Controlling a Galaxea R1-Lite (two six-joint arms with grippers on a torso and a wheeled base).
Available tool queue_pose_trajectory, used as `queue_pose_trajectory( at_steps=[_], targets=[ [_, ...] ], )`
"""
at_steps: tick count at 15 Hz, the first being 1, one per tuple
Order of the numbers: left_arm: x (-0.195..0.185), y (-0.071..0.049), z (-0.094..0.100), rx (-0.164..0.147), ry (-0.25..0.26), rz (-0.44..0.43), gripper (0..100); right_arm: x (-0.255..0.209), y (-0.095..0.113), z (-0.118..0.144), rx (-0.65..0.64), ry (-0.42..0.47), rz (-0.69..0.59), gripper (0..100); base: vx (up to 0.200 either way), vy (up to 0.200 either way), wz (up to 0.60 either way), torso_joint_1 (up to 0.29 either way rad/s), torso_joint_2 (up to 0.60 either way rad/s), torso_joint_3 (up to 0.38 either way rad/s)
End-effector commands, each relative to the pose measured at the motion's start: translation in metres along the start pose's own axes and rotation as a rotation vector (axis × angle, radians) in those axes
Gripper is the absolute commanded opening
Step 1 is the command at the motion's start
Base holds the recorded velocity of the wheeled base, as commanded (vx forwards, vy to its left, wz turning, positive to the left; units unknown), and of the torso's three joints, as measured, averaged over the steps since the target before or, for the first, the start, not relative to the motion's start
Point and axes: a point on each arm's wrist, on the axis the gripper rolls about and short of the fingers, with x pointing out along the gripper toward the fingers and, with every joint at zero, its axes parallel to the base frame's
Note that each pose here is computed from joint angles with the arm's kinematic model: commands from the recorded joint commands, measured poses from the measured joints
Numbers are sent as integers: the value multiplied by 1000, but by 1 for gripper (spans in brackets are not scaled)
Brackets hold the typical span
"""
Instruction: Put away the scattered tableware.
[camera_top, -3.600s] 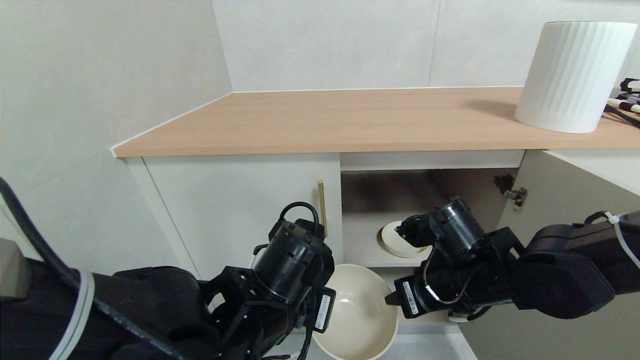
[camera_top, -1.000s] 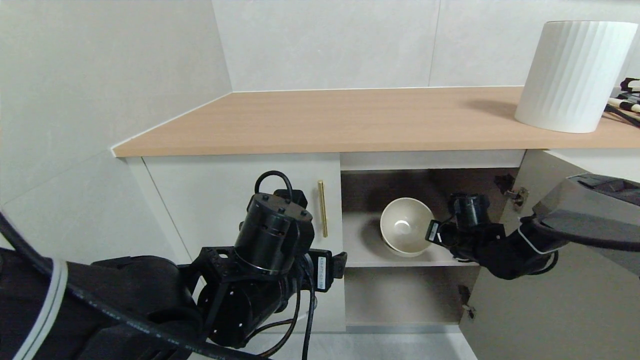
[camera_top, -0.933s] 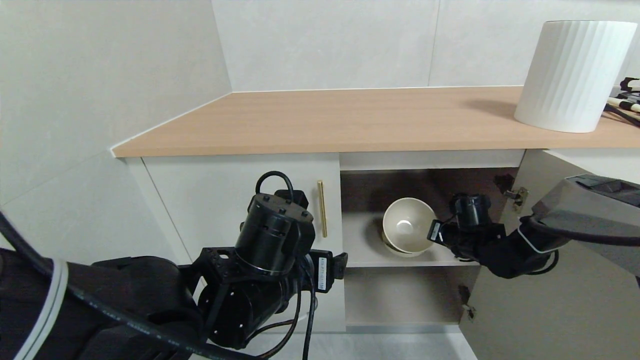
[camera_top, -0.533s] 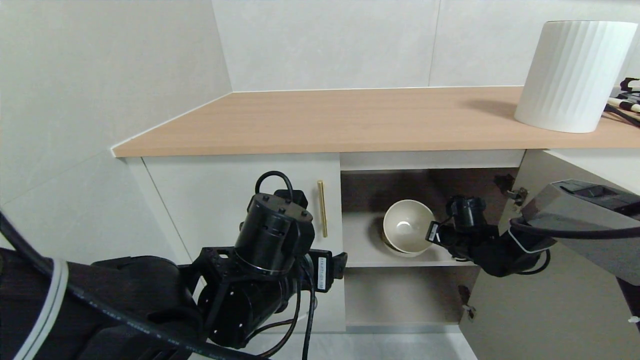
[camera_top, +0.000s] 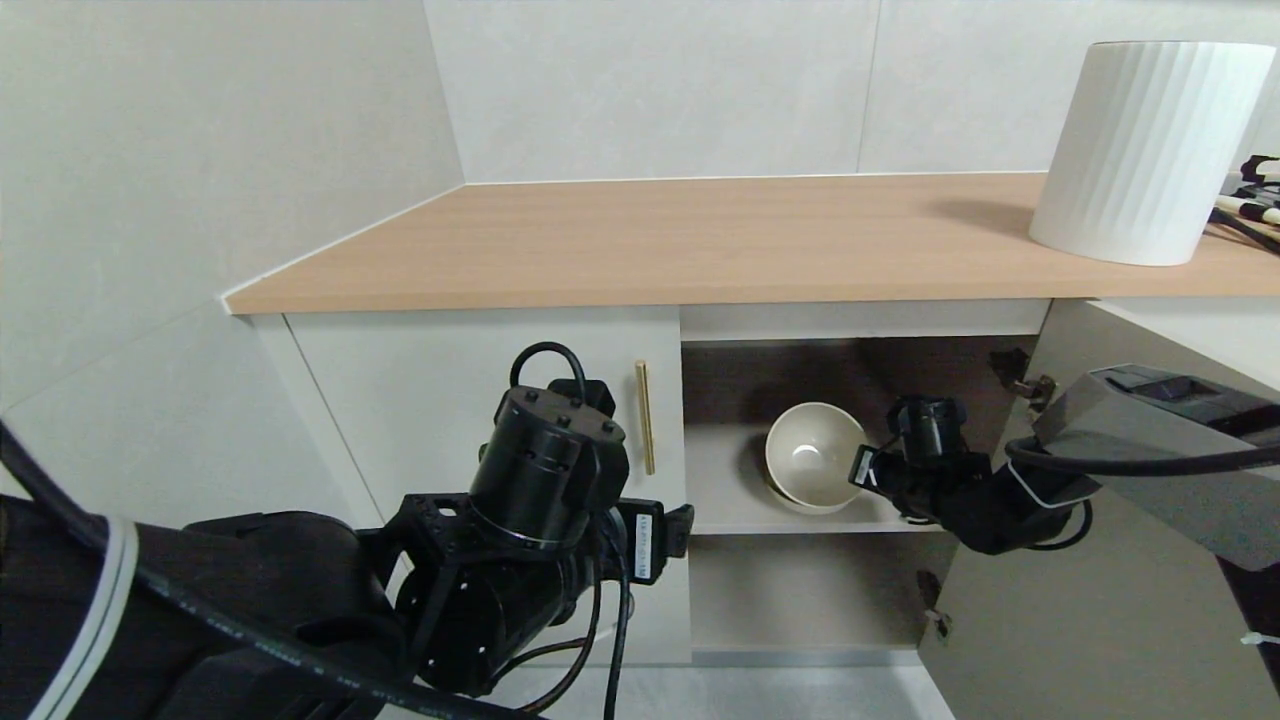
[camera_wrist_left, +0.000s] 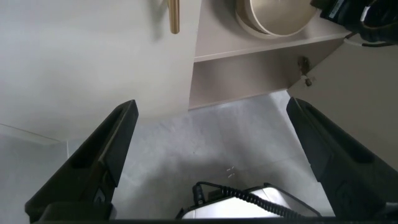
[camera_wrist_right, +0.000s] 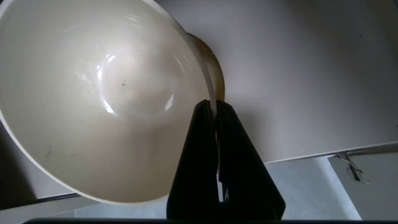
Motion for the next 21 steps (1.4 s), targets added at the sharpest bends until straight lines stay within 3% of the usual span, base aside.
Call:
queue_pose_trajectory(
  at_steps=[1,5,6,14,16,18,21],
  targets=[
    [1,0,0,0,1,1,100,1,-1,-2,-2,9,-5,0,0,0,0,0,0,0],
    [1,0,-1,1,3,1,100,2,-1,-2,-6,26,-15,0,0,0,0,0,0,0],
    [1,0,-1,1,3,0,100,2,-1,-2,-4,27,-14,100,0,0,0,0,0,0],
    [0,3,1,-6,-3,6,100,-4,1,1,-7,26,-10,100,0,0,0,0,0,0],
    [-21,20,23,-63,-69,-17,100,-36,8,15,-15,44,6,100,0,0,0,0,0,0],
    [-47,43,31,-104,-86,-96,100,-93,17,25,-41,88,73,100,0,0,0,0,0,0],
    [-81,69,29,-131,-96,-143,100,-193,28,39,-152,133,253,100,0,0,0,0,0,0]
  ],
)
